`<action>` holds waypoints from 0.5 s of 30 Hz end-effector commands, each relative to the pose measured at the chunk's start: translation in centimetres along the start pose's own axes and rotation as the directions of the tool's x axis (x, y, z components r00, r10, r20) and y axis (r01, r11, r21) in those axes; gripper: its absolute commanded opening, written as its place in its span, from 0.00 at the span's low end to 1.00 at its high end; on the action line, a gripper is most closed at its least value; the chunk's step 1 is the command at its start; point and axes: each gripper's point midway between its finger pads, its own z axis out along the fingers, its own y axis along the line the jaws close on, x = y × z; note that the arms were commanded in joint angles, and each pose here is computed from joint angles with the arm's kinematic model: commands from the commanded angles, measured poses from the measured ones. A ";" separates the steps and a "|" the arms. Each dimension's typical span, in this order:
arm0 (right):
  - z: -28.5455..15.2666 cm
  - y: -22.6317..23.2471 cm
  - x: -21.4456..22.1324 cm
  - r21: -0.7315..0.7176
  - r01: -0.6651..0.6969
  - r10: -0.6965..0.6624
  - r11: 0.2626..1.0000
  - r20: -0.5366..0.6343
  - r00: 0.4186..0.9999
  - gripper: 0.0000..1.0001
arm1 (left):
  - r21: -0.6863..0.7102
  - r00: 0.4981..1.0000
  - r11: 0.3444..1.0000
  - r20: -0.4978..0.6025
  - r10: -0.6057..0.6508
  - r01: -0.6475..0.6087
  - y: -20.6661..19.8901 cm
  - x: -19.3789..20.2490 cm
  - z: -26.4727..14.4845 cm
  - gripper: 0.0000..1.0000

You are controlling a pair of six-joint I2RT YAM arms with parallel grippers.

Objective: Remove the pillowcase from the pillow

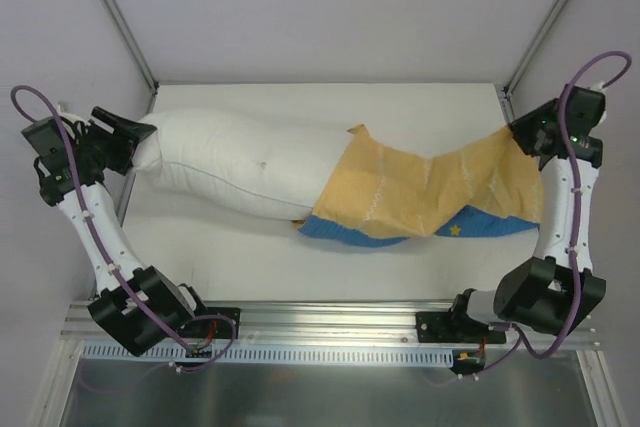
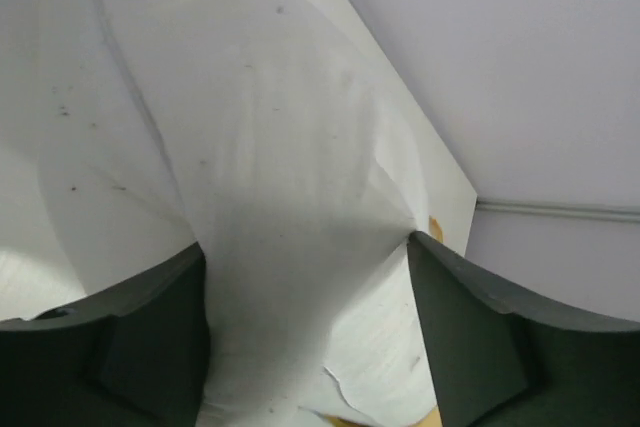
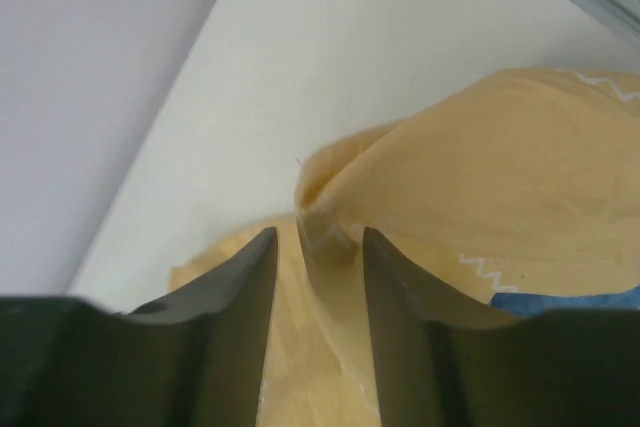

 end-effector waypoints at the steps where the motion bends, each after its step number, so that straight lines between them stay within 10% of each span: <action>1: 0.1 1.3 2.9 -0.045 0.109 -0.110 0.993 -0.012 0.994 0.49 | 0.139 0.987 0.977 0.010 0.161 -0.161 -4.1 3.4 -1.7 0.75; 2: 0.4 1.4 4.4 -0.045 0.135 -0.138 0.990 -0.046 0.989 0.61 | 0.140 0.983 0.973 0.011 0.183 -0.183 -4.1 4.2 -1.9 0.98; 6: 0.4 -0.9 6.2 0.045 0.208 -0.204 0.977 -0.079 0.976 0.93 | 0.102 0.960 0.954 0.024 0.280 -0.281 -3.9 5.6 -3.0 0.99; 15: -4.2 -4.2 5.1 0.132 0.289 -0.295 0.948 0.026 0.955 0.97 | -0.301 0.911 0.894 0.145 0.387 -0.332 0.6 2.5 -5.9 0.99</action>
